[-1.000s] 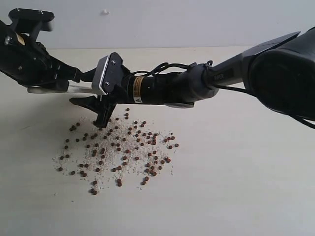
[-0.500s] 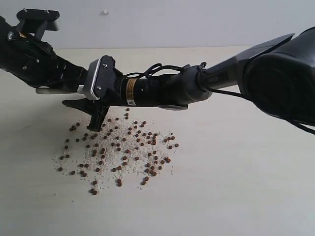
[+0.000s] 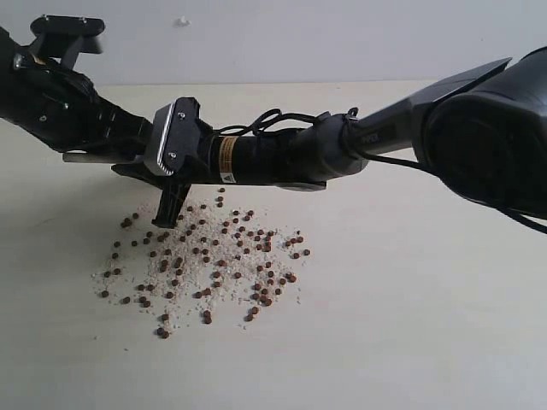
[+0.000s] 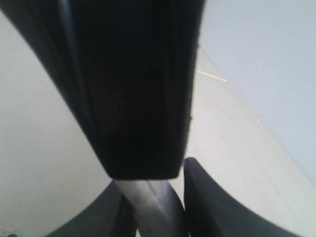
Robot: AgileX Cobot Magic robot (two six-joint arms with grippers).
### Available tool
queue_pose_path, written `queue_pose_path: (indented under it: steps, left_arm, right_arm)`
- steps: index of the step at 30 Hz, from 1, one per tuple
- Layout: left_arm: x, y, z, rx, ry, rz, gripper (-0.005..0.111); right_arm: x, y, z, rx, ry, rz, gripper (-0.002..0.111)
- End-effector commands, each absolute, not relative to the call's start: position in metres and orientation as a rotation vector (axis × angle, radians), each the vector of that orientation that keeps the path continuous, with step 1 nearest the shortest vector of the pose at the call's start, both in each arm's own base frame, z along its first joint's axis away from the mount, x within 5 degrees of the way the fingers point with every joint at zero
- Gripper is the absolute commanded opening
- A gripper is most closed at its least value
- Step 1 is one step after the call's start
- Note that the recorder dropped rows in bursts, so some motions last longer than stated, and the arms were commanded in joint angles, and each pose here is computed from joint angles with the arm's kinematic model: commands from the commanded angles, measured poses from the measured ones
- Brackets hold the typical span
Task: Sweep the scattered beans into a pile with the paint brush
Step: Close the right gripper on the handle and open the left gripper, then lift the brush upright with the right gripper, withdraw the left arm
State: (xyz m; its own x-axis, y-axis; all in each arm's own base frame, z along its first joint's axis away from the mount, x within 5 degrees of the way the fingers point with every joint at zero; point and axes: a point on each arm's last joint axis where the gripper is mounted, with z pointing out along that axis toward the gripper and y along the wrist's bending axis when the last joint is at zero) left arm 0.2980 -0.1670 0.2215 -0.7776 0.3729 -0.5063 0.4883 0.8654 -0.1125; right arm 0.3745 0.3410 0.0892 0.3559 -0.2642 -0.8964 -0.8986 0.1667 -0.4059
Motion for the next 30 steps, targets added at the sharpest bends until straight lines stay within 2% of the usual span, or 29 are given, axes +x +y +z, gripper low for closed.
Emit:
queue_pose_path:
  steps: [1, 4, 7, 10, 13, 19, 24, 27, 30]
  left_arm:
    - [0.302, -0.168, 0.230, 0.578, 2.506, -0.355, 0.001]
    - [0.303, -0.168, 0.230, 0.573, 2.493, -0.356, 0.011]
    - [0.303, -0.168, 0.230, 0.578, 2.487, -0.353, 0.032]
    - [0.304, -0.169, 0.231, 0.600, 2.473, -0.346, 0.058]
    - [0.306, -0.169, 0.233, 0.593, 2.441, -0.344, 0.073]
    - [0.309, -0.167, 0.250, 0.570, 2.280, -0.330, 0.072]
    - [0.296, -0.154, 0.280, 0.484, 1.993, -0.309, 0.069]
    - [0.267, -0.134, 0.309, 0.424, 1.754, -0.283, 0.069]
    - [0.244, -0.124, 0.318, 0.521, 1.638, -0.214, 0.069]
  right_arm:
    - [0.377, 0.341, 0.093, -1.321, 1.185, 0.659, 0.000]
    - [0.377, 0.341, 0.093, -1.318, 1.186, 0.660, 0.000]
    - [0.377, 0.341, 0.093, -1.319, 1.185, 0.658, 0.000]
    - [0.377, 0.341, 0.093, -1.307, 1.200, 0.673, 0.000]
    - [0.378, 0.341, 0.094, -1.274, 1.226, 0.691, 0.000]
    - [0.378, 0.341, 0.094, -1.240, 1.274, 0.742, 0.000]
    - [0.379, 0.341, 0.099, -1.226, 1.268, 0.739, 0.000]
    - [0.388, 0.340, 0.119, -1.133, 1.289, 0.678, 0.000]
    - [0.404, 0.339, 0.152, -1.035, 1.329, 0.693, 0.000]
